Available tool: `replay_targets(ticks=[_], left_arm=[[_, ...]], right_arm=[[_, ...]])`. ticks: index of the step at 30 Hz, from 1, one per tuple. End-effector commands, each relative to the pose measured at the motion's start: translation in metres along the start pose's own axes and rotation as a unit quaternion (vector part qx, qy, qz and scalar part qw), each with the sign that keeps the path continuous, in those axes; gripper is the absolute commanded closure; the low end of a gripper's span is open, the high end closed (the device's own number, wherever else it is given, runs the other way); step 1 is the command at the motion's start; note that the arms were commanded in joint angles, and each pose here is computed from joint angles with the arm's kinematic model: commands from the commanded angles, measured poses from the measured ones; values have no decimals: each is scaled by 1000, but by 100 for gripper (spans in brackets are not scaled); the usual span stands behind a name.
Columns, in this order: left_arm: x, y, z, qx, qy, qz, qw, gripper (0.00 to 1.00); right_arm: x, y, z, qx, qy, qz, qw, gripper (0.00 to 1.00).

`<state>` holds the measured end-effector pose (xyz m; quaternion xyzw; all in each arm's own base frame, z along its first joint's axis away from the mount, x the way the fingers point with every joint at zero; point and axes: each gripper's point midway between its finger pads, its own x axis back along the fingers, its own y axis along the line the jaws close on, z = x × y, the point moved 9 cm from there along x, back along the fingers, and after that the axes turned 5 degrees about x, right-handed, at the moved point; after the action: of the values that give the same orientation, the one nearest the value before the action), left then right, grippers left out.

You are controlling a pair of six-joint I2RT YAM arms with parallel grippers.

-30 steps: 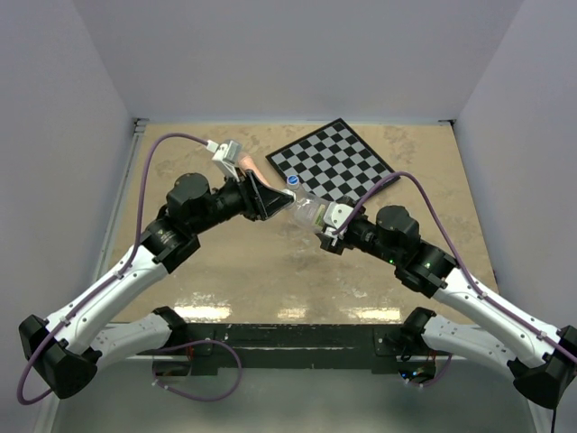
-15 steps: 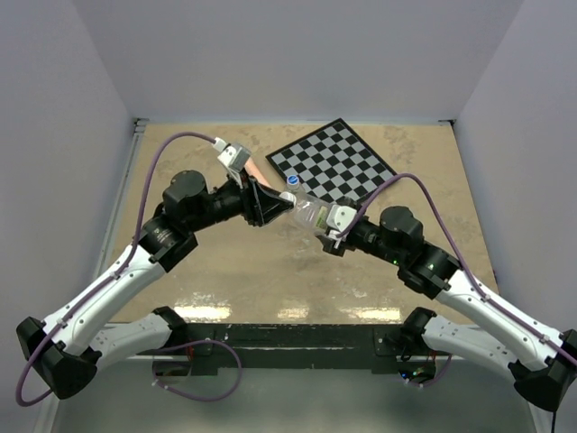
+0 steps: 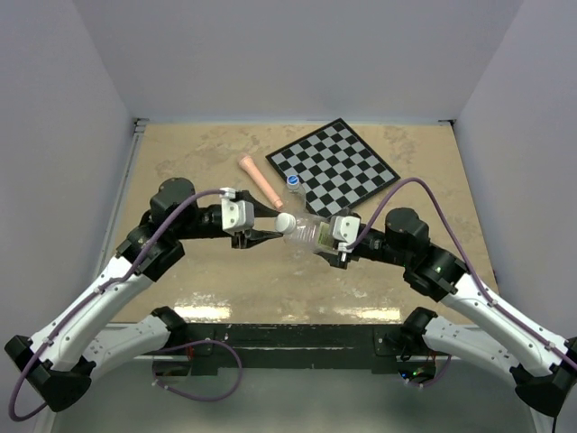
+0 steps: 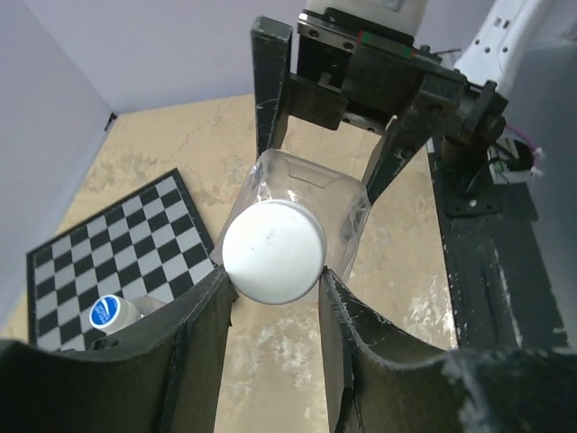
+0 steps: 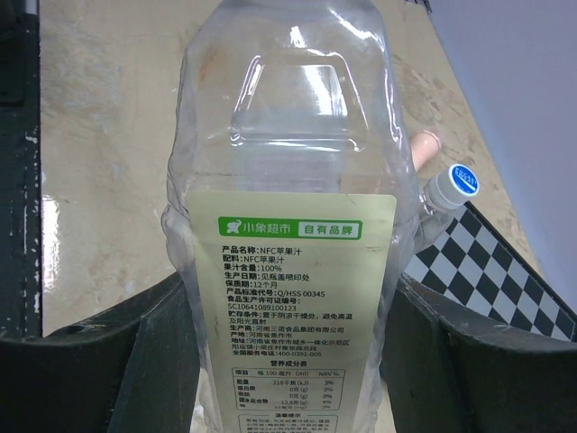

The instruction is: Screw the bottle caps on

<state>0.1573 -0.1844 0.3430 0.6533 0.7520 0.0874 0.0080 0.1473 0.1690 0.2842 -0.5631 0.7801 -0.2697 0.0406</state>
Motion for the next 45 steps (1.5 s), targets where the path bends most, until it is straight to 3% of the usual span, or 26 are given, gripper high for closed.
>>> replay_targets(ticks=[1, 3, 6, 9, 13, 19, 23, 28, 33, 45], left_arm=[[-7, -4, 5, -95, -2, 68, 993, 71], [-6, -4, 4, -92, -4, 63, 994, 62], [-2, -4, 2, -82, -11, 40, 996, 38], [2, -4, 2, -52, -20, 3, 998, 20], [4, -6, -5, 21, -49, -40, 998, 13], [7, -5, -25, 173, -93, -107, 975, 12], [5, 0, -37, 292, -133, -155, 934, 15], [-7, 10, -36, 403, -114, -192, 888, 18], [-12, 20, -43, 428, -124, -219, 868, 18], [-30, 30, -29, 443, -72, -228, 864, 29]], right_arm=[[3, -5, -46, 33, -108, -34, 993, 100], [2, -5, -43, 31, -102, -31, 994, 100], [1, -6, -40, 29, -93, -19, 995, 100], [2, -10, -36, 24, -77, 6, 997, 100], [4, -16, -31, 19, -57, 48, 997, 100], [3, -26, -17, 17, 0, 110, 994, 100], [2, -31, -10, 17, 27, 139, 990, 100], [1, -33, -6, 18, 41, 152, 987, 100], [0, -33, -2, 19, 53, 155, 986, 100], [-4, -31, 1, 23, 57, 150, 987, 100]])
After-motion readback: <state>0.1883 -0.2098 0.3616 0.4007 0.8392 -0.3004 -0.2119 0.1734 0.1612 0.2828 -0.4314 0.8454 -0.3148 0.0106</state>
